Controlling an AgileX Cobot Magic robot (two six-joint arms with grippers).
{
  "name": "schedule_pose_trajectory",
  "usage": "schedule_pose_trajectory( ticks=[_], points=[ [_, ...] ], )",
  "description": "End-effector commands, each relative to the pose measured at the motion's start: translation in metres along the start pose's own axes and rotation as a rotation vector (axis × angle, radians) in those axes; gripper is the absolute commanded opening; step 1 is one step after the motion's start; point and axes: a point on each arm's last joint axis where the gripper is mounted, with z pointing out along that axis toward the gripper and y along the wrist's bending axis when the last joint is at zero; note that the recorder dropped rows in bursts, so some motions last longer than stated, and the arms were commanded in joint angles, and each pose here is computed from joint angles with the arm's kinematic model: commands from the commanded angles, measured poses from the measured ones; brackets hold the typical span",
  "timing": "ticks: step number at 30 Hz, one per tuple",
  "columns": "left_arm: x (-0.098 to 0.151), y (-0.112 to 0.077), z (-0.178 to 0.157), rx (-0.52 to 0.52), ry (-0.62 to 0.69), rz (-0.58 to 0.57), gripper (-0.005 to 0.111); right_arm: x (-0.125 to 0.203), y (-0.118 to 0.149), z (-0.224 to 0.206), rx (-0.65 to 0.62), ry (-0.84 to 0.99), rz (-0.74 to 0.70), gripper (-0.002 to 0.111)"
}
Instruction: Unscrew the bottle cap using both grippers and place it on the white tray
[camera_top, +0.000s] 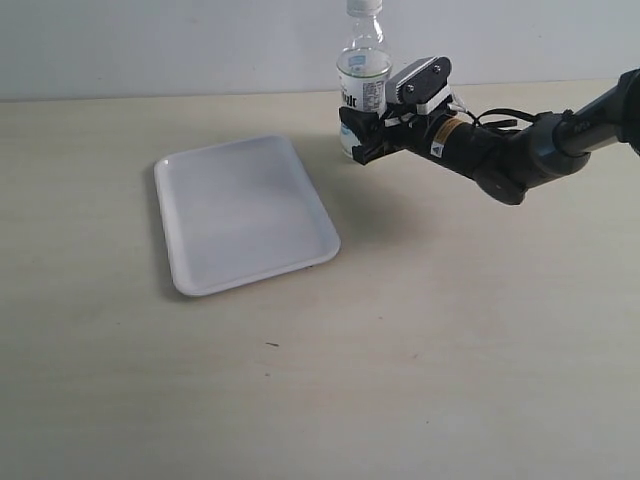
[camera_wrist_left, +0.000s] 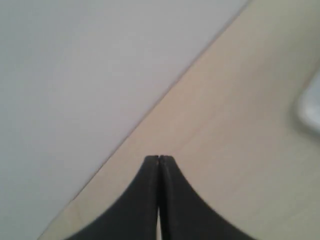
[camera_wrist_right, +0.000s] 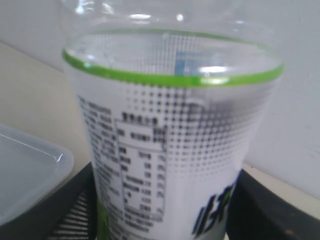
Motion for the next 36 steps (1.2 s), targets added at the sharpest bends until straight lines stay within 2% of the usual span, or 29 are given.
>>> schedule_pose_trajectory(
  ticks=[1, 3, 7, 11, 15, 18, 20, 22, 25, 27, 28, 34, 36],
  points=[
    [-0.052, -0.023, -0.022, 0.273, -0.386, -0.032, 0.0, 0.016, 0.009, -0.002, -0.087, 0.132, -0.111, 0.0],
    [-0.069, -0.033, -0.028, 0.346, -0.483, -0.036, 0.0, 0.016, 0.009, -0.002, -0.088, 0.132, -0.111, 0.0],
    [-0.097, -0.063, -0.029, 0.406, -0.494, 0.041, 0.0, 0.015, 0.009, -0.002, -0.089, 0.131, -0.114, 0.0],
    [-0.119, -0.091, -0.032, 0.411, -0.502, 0.11, 0.0, 0.009, 0.011, -0.002, -0.127, 0.136, -0.164, 0.0],
    [-0.134, -0.114, -0.031, 0.374, -0.484, 0.191, 0.0, 0.003, 0.01, -0.002, -0.125, 0.126, -0.171, 0.0],
    [-0.139, -0.119, -0.032, 0.371, -0.512, 0.185, 0.0, 0.002, 0.009, -0.002, -0.123, 0.127, -0.173, 0.0],
    [-0.143, -0.119, -0.033, 0.365, -0.533, 0.137, 0.001, 0.002, 0.009, -0.002, -0.124, 0.126, -0.178, 0.0],
    [-0.145, -0.116, -0.033, 0.342, -0.554, 0.088, 0.008, 0.001, 0.009, -0.002, -0.124, 0.124, -0.191, 0.0],
    [-0.147, -0.117, -0.034, 0.339, -0.562, 0.081, 0.032, 0.001, 0.009, -0.002, -0.123, 0.124, -0.2, 0.0],
    [-0.147, -0.12, -0.033, 0.359, -0.548, 0.076, 0.052, 0.001, 0.009, -0.002, -0.123, 0.124, -0.2, 0.0],
    [-0.147, -0.122, -0.031, 0.365, -0.538, 0.082, 0.055, 0.001, 0.009, -0.002, -0.124, 0.123, -0.212, 0.0],
    [-0.146, -0.147, -0.009, 0.327, -0.412, 0.314, 0.046, 0.001, 0.009, -0.002, -0.126, 0.122, -0.239, 0.0],
    [-0.149, -0.155, -0.005, 0.335, -0.412, 0.344, 0.046, 0.001, 0.009, -0.002, -0.127, 0.12, -0.266, 0.0]
  ],
)
